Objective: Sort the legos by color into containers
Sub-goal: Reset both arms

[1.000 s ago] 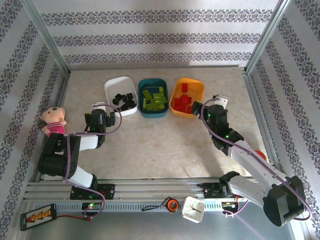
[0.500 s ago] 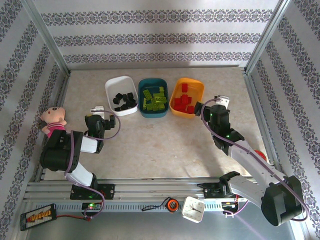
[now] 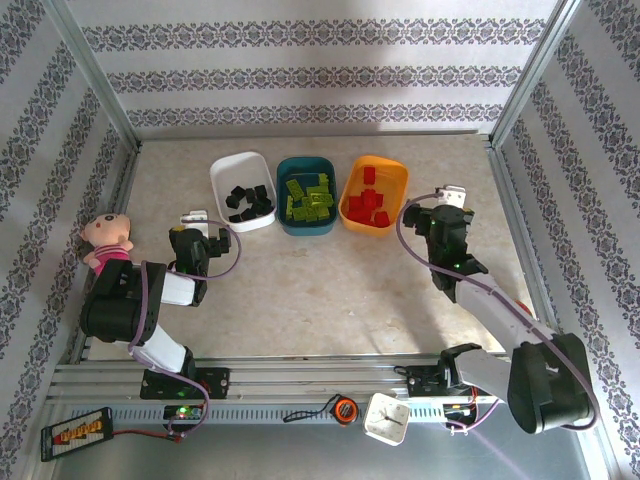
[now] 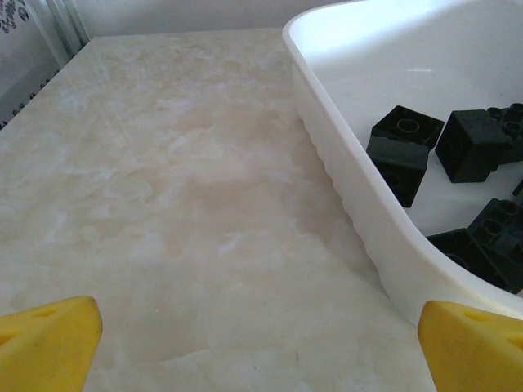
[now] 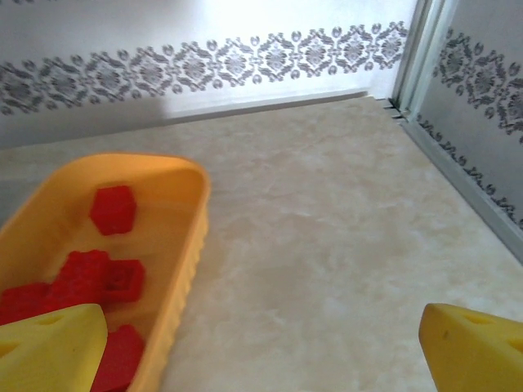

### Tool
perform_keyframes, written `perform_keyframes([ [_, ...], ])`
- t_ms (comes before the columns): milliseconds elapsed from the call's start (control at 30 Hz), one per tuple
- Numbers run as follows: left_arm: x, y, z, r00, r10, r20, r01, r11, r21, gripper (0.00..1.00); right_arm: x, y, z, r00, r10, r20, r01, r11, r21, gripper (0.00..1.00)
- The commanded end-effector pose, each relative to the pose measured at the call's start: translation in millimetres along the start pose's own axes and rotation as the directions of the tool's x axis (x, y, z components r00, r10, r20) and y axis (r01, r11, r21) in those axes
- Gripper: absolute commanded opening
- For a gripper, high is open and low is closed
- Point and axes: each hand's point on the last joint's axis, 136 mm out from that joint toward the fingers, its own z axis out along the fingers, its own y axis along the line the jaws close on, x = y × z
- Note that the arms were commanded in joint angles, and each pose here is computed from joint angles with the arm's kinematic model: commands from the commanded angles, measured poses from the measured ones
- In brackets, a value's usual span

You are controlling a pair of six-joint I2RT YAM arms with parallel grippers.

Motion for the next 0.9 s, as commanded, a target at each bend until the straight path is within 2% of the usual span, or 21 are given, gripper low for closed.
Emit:
perform_keyframes([
  [0, -17.3, 4.8, 3.0, 0.998, -0.023, 0.057, 0.024, 1.0, -0.009, 0.99, -13.2, -2.1, 13.3, 0.995, -0.08, 0.062, 0.081, 0.997, -0.004, 0.98],
  [67, -17.5, 4.8, 3.0, 0.998, -0.022, 0.058, 0.023, 1.0, -0.009, 0.99, -2.3, -0.6, 25.2, 0.991, -0.116, 0.061, 0.117, 0.993, -0.019, 0.98],
  [200, -17.0, 4.5, 3.1, 0.998, -0.023, 0.057, 0.023, 1.0, -0.007, 0.99, 23.3, -5.8, 42.2, 0.983, -0.182, -0.008, 0.182, 0.983, -0.002, 0.98],
  [267, -17.0, 4.5, 3.1, 0.998, -0.022, 0.056, 0.023, 1.0, -0.008, 0.99, 36.2, -11.7, 48.5, 0.987, -0.155, -0.034, 0.155, 0.988, -0.013, 0.98],
  [400, -17.1, 4.2, 3.1, 0.998, -0.023, 0.057, 0.023, 1.0, -0.006, 0.99, 56.9, -19.2, 57.3, 0.994, -0.106, -0.013, 0.105, 0.994, -0.027, 0.98],
  [433, -17.4, 4.1, 3.0, 0.998, -0.023, 0.057, 0.023, 1.0, -0.006, 0.99, 53.7, -18.2, 58.2, 0.995, -0.095, 0.017, 0.095, 0.995, -0.035, 0.98],
  [500, -17.6, 4.3, 3.1, 0.998, -0.024, 0.058, 0.024, 1.0, -0.006, 0.99, 57.7, -15.1, 58.8, 0.995, -0.096, -0.024, 0.094, 0.992, -0.08, 0.98],
  [633, -16.9, 4.2, 3.1, 0.998, -0.023, 0.056, 0.023, 1.0, -0.006, 0.99, 69.1, -9.0, 55.1, 0.996, -0.086, -0.004, 0.084, 0.982, -0.171, 0.98],
  [667, -17.3, 4.3, 3.0, 0.998, -0.023, 0.057, 0.023, 1.0, -0.006, 0.99, 63.7, -11.3, 53.5, 0.996, -0.059, 0.073, 0.07, 0.984, -0.161, 0.98],
  [700, -16.8, 4.3, 3.1, 0.998, -0.022, 0.056, 0.023, 1.0, -0.006, 0.99, 62.0, -12.6, 53.3, 0.995, -0.054, 0.08, 0.066, 0.986, -0.153, 0.98],
  [767, -17.3, 4.0, 3.0, 0.998, -0.022, 0.057, 0.022, 1.0, -0.005, 0.99, 66.7, -14.4, 55.1, 0.997, -0.069, 0.02, 0.071, 0.987, -0.142, 0.98],
  [867, -16.9, 4.2, 3.1, 0.998, -0.022, 0.056, 0.023, 1.0, -0.006, 0.99, 64.4, -15.7, 55.0, 0.997, -0.063, 0.048, 0.069, 0.989, -0.13, 0.98],
])
